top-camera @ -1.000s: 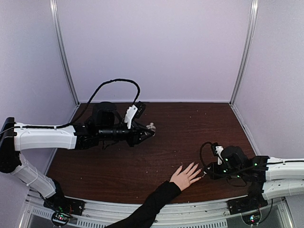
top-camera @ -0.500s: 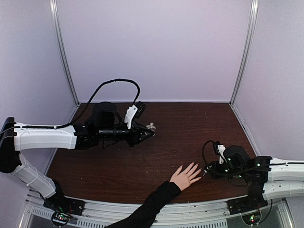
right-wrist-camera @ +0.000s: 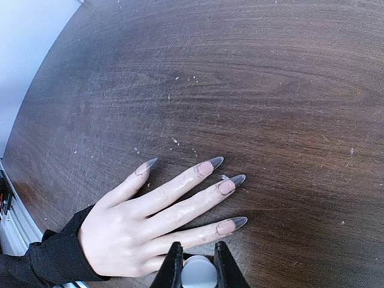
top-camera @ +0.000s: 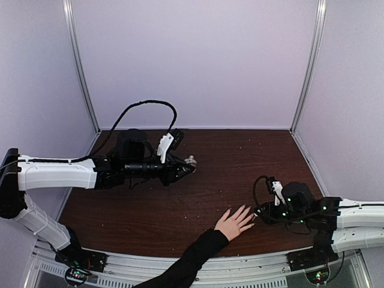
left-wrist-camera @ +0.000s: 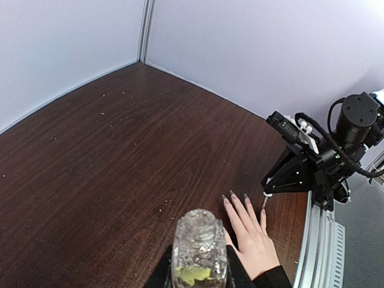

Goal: Paint the nails
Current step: Paint the hand on the nail.

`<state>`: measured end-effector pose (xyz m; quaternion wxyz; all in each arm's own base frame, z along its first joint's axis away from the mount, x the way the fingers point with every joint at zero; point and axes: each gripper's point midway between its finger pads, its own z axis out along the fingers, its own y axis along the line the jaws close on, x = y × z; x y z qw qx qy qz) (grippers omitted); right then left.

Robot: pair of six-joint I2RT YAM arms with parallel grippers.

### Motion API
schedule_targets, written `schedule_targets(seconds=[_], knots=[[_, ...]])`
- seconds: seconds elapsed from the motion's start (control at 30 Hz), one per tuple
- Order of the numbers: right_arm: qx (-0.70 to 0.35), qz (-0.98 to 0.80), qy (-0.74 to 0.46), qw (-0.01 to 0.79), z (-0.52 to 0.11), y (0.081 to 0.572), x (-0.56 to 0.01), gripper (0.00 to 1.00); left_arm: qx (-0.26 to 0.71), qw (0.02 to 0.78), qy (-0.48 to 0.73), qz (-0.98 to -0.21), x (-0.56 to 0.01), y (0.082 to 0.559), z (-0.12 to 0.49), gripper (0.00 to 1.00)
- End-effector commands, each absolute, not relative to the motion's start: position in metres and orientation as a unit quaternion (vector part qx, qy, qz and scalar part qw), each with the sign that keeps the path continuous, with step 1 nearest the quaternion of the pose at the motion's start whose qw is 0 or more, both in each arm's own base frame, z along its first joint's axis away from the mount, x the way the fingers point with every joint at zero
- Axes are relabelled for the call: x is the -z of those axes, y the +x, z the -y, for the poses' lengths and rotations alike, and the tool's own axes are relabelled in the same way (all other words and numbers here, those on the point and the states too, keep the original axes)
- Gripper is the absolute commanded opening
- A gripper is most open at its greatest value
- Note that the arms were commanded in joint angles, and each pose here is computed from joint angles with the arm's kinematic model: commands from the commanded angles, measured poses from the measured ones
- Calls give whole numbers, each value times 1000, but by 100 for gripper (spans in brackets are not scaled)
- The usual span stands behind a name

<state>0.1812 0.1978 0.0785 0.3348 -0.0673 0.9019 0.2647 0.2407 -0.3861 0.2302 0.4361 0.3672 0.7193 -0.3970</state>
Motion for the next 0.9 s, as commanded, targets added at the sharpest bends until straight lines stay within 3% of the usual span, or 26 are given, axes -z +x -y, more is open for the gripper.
schedule_targets(seconds=[0.0,0.87], knots=[[-274,-897,-75,339,-204,183,-81,0,401,472,363,-696,-253,244,382,0],[-256,-910,-62,319,-195,177,-67,0,400,472,364,-696,-251,245,384,0]])
